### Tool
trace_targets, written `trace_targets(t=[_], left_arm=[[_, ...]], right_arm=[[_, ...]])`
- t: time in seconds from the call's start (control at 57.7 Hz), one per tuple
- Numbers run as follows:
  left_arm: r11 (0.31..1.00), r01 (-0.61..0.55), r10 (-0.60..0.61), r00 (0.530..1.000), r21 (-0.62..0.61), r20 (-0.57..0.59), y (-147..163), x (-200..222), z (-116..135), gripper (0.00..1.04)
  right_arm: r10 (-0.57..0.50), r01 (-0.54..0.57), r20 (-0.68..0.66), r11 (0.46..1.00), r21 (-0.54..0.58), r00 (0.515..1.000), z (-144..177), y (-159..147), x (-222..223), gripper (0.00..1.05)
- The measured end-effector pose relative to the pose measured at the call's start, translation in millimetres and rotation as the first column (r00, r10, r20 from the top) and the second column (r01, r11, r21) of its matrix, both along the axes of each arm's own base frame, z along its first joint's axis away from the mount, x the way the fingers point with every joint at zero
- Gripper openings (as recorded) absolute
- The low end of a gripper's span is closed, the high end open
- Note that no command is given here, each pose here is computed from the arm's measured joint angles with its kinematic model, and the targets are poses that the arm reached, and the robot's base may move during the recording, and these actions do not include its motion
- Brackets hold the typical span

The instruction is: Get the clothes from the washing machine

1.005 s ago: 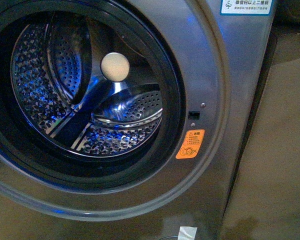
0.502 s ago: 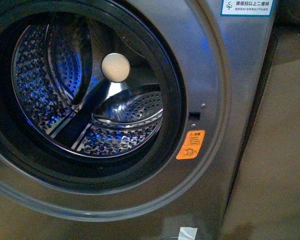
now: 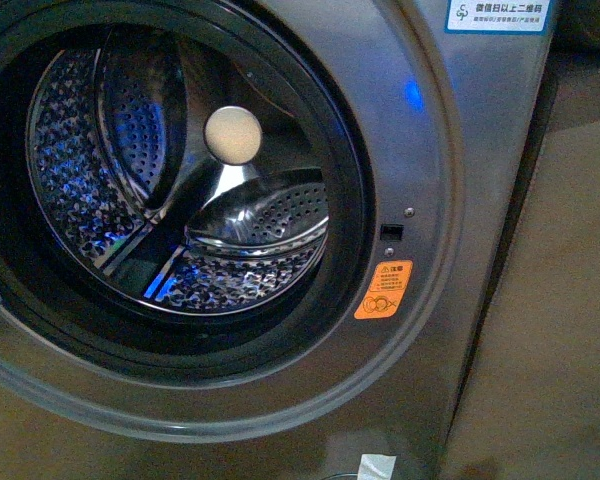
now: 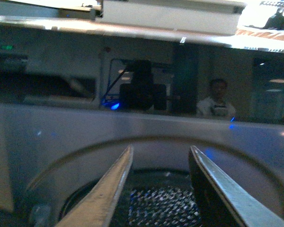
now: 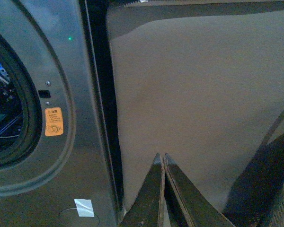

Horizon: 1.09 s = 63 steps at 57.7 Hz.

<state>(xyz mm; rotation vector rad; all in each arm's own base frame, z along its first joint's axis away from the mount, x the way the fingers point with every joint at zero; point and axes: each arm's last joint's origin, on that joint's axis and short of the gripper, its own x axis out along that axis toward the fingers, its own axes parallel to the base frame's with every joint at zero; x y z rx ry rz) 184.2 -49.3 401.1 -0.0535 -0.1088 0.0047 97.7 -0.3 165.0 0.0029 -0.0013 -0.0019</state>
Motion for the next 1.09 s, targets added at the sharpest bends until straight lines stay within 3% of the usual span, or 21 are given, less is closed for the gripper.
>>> trace_targets(t=[0.191, 0.26, 0.658, 1.091], left_arm=[[0.998, 0.028, -0.022, 0.992, 0.047, -0.126, 11, -3, -89, 0.02], [0.999, 0.017, -0.011, 0.992, 0.048, -0.122, 19, -12, -110, 0.04], [0.999, 0.015, -0.01, 0.993, 0.047, -0.114, 38, -42, -174, 0.04], [0.999, 0.01, -0.005, 0.994, 0.047, -0.107, 49, -59, -207, 0.04]], right_arm=[[0.0, 0.0, 0.0, 1.0, 0.0, 1.0, 0, 0, 0, 0.02], [0.0, 0.0, 0.0, 1.0, 0.0, 1.0, 0, 0, 0, 0.02], [0.0, 0.0, 0.0, 1.0, 0.0, 1.0, 0, 0, 0, 0.02], [0.0, 0.0, 0.0, 1.0, 0.0, 1.0, 0, 0, 0, 0.02]])
